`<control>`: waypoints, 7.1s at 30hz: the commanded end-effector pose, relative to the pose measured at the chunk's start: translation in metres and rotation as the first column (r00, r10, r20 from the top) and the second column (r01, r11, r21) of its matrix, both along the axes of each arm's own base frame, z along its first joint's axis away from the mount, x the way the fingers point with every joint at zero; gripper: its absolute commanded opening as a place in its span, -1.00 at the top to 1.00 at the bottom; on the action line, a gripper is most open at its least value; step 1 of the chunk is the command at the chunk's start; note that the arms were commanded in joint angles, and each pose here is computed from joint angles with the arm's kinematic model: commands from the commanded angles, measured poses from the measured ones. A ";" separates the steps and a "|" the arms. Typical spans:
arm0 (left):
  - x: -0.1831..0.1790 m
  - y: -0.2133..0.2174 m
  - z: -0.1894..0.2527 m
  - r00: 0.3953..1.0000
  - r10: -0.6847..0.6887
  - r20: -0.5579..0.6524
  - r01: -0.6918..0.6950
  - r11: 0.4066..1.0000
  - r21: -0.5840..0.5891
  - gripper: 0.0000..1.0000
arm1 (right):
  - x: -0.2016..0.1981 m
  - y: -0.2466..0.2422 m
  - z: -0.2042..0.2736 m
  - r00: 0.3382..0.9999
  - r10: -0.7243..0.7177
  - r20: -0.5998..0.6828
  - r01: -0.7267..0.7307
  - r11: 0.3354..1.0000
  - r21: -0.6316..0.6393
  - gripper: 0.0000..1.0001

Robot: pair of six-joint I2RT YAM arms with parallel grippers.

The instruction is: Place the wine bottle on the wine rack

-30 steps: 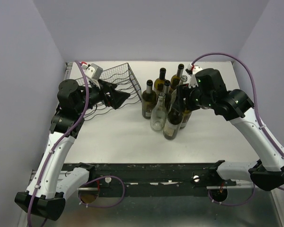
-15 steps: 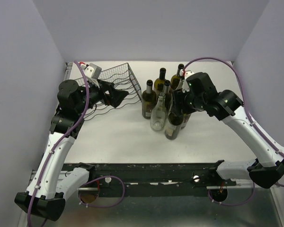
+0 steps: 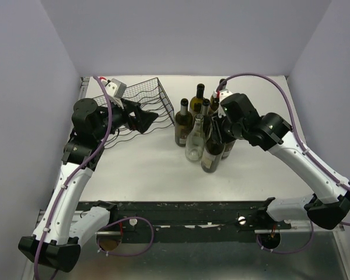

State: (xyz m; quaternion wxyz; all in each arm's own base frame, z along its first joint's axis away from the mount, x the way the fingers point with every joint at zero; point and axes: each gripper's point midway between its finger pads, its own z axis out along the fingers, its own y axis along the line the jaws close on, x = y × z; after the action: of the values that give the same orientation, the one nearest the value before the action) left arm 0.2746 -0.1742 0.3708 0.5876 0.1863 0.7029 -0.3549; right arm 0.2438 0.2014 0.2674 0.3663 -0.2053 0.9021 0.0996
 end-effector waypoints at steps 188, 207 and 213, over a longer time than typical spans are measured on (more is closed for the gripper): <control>-0.119 0.103 0.082 0.810 0.368 0.457 -0.375 0.924 -0.078 -0.97 | -0.036 0.331 -0.133 0.978 0.194 0.079 -0.210 0.909 0.361 0.99; -0.111 0.103 0.056 0.833 0.377 0.404 -0.402 0.915 -0.024 -0.97 | -0.018 0.381 -0.144 0.981 0.158 0.112 -0.193 0.865 0.464 0.98; -0.109 0.117 0.059 0.823 0.434 0.366 -0.466 0.885 -0.003 -0.97 | -0.003 0.397 -0.143 0.986 0.085 0.143 -0.147 0.847 0.511 0.99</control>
State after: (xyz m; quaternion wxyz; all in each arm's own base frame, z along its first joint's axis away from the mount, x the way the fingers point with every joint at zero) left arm 0.1647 -0.0712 0.4264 0.7684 0.1292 0.6069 -0.1565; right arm 0.2118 0.5586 0.0563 0.3642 -0.2345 0.8575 0.2776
